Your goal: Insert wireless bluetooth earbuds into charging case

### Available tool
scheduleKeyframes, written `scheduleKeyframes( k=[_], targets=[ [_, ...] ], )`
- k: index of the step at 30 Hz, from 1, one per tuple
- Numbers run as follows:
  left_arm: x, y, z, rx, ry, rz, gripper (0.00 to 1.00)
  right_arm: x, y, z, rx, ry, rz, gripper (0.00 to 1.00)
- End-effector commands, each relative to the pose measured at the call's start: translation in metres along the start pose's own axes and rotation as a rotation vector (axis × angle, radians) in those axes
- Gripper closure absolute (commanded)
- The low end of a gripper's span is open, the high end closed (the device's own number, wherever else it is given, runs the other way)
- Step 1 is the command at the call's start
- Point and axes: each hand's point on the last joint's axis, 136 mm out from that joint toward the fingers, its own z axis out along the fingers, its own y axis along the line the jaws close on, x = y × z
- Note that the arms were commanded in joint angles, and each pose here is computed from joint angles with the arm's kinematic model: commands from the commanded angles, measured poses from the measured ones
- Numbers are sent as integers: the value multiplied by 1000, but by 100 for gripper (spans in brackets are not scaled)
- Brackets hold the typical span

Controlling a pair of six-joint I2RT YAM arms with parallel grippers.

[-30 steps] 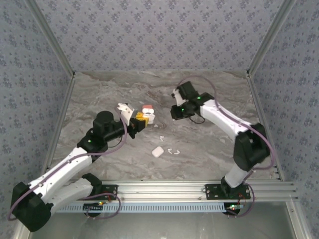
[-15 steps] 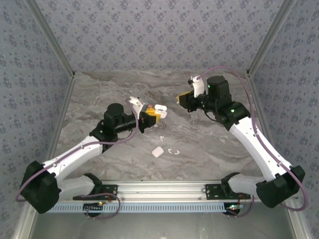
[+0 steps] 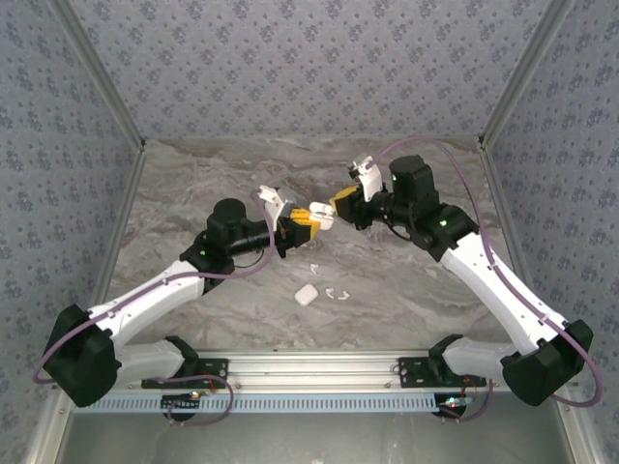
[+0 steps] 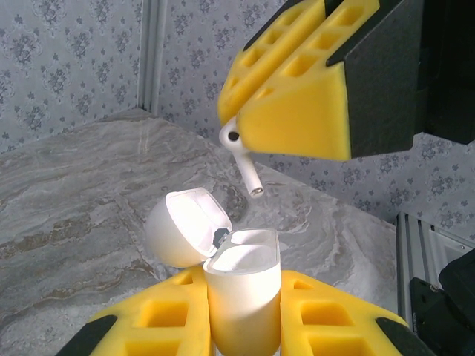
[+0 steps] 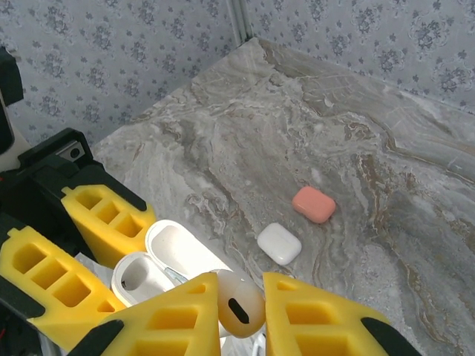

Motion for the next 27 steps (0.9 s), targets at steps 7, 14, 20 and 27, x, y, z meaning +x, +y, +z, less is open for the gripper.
scheduleKeyframes(
  k=[7, 14, 20, 27],
  targets=[
    [-26, -11, -1, 31, -66, 35, 100, 11, 8, 1, -19, 32, -41, 80],
    [-26, -11, -2, 27, -66, 35, 100, 31, 4, 7, -5, 86, -45, 80],
    [-26, -10, -2, 24, -65, 35, 100, 35, 4, 10, 7, 105, -60, 80],
    [-26, -10, -2, 20, -66, 37, 100, 34, 18, 11, -81, 102, -41, 79]
  ],
)
